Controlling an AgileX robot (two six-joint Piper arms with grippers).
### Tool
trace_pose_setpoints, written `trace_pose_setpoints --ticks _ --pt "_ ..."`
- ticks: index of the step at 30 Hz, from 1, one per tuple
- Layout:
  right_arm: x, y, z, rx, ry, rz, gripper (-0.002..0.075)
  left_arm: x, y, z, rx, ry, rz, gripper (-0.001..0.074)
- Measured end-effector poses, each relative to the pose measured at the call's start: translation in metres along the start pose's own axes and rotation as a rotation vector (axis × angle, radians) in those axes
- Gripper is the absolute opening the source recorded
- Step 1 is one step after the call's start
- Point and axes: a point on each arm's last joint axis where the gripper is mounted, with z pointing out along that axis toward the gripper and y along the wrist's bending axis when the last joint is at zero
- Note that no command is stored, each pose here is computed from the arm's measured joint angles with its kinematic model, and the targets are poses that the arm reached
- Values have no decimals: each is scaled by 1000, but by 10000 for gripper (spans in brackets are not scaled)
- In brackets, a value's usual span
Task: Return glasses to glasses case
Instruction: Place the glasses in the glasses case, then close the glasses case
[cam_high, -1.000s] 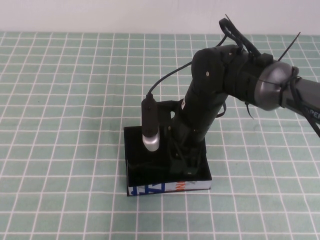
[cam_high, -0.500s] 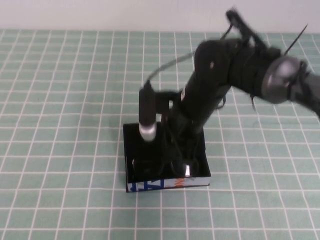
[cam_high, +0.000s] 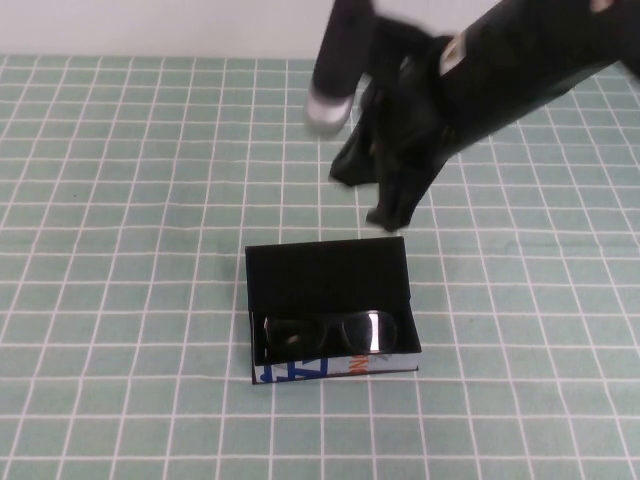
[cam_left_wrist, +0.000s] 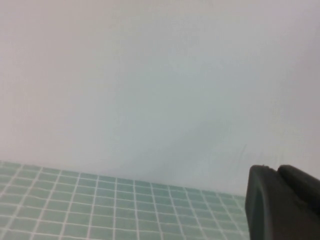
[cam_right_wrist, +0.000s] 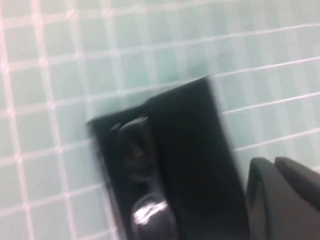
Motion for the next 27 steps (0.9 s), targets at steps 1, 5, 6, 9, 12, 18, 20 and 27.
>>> trace_pose_setpoints --ticks 1,5,6,9,12,18,20,27 --pt "0 -3 -6 23 -16 25 -11 -7 -2 1 -1 22 25 -2" --pt "7 -22 -30 135 -83 174 -11 -41 -13 12 19 167 179 -2" --pt "10 -27 -34 155 -98 214 -11 -48 -17 16 36 228 221 -2" --pt "19 -40 -42 173 -138 324 -11 -65 -27 34 107 400 322 -2" --pt "27 -51 -48 180 -175 411 -11 -77 -33 51 151 472 332 -2" --pt "46 -73 -40 162 -222 557 -11 -86 -46 78 241 477 151 -2" --pt "52 -79 -29 145 -213 587 -11 -79 -49 88 288 531 122 -2" --pt "64 -88 12 49 -202 691 -11 -28 -53 117 481 815 96 -2"
